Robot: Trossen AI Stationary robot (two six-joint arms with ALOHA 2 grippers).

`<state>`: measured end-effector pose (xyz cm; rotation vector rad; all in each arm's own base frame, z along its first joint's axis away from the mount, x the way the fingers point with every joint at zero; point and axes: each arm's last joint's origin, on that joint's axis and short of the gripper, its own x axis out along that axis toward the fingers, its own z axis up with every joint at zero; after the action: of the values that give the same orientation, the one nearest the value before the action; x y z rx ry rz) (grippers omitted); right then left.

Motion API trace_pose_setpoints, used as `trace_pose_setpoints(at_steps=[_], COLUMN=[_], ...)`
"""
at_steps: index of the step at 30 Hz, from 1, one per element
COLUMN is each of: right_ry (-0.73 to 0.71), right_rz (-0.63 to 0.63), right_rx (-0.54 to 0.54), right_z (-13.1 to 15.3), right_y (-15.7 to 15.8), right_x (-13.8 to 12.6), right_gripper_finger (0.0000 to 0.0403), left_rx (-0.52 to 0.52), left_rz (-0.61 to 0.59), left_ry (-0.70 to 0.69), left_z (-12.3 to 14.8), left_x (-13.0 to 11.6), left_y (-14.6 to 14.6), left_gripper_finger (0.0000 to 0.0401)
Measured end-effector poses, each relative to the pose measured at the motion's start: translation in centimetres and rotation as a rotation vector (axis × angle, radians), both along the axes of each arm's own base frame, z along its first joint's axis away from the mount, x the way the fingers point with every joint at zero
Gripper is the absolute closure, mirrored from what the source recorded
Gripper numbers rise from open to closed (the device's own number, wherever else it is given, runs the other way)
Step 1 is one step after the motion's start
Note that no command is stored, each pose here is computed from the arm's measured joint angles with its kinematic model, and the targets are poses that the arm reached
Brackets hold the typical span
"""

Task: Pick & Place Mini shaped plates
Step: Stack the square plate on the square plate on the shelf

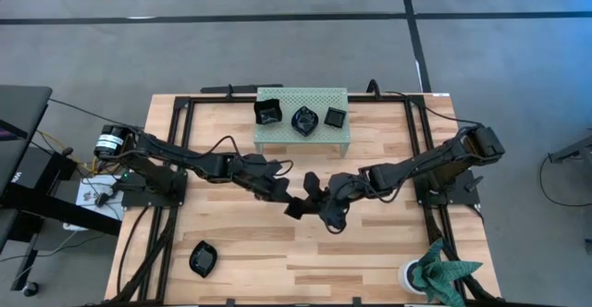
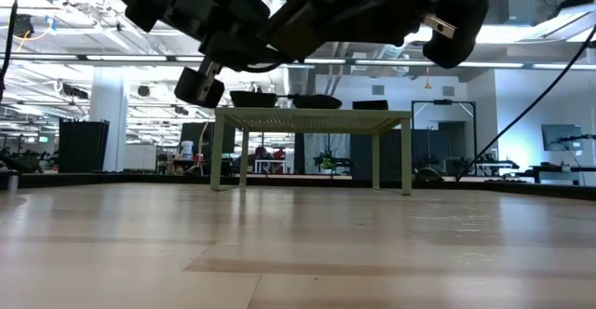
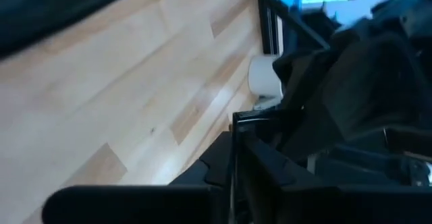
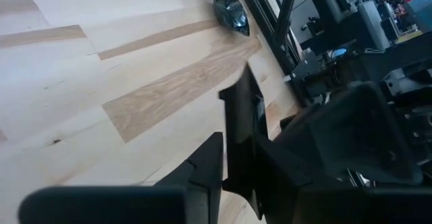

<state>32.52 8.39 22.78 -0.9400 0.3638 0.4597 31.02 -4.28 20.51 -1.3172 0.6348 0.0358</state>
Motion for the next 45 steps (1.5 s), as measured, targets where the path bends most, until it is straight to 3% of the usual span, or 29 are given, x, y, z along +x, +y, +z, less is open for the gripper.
trace_pose_setpoints(at_steps=[10, 17, 23, 27, 33, 37, 42, 45], right_ry=[0.049, 0.144, 0.233, 0.196, -0.020, -0.099, -0.109, -0.035], right_rz=[-0.002, -0.075, -0.133, -0.278, -0.630, -0.820, -1.066, -1.101], right_rx=[-0.010, 0.101, 0.122, 0.035, -0.125, -0.022, 0.089, 0.097], right_z=[-0.4, -0.9, -1.1, 0.5, 5.0, 7.0, 7.0, 6.1], right_y=[-0.1, 0.2, 1.4, 1.9, -0.5, -4.3, -9.5, -11.8], right_x=[-0.2, -0.7, -1.9, -3.8, -7.0, -7.7, -7.6, -7.3], right_gripper_finger=[0.0350, 0.0367, 0.0358, 0.0355, 0.0354, 0.0354, 0.0354, 0.0354], left_rx=[0.016, 0.096, 0.107, 0.107, 0.110, 0.110, 0.110, 0.110], left_rz=[0.045, 0.050, 0.045, 0.045, 0.051, 0.051, 0.051, 0.051], left_ry=[-0.005, -0.028, -0.031, -0.031, -0.032, -0.033, -0.036, -0.036], left_z=[0.0, 0.0, 0.0, 0.0, 0.0, 0.0, 0.0, 0.0], left_x=[0.1, 0.1, 0.1, 0.1, 0.1, 0.1, 0.1, 0.1], left_y=[0.1, 0.3, 0.3, 0.3, 0.3, 0.3, 0.3, 0.3], left_gripper_finger=[0.0312, 0.0284, 0.0277, 0.0278, 0.0279, 0.0279, 0.0279, 0.0279])
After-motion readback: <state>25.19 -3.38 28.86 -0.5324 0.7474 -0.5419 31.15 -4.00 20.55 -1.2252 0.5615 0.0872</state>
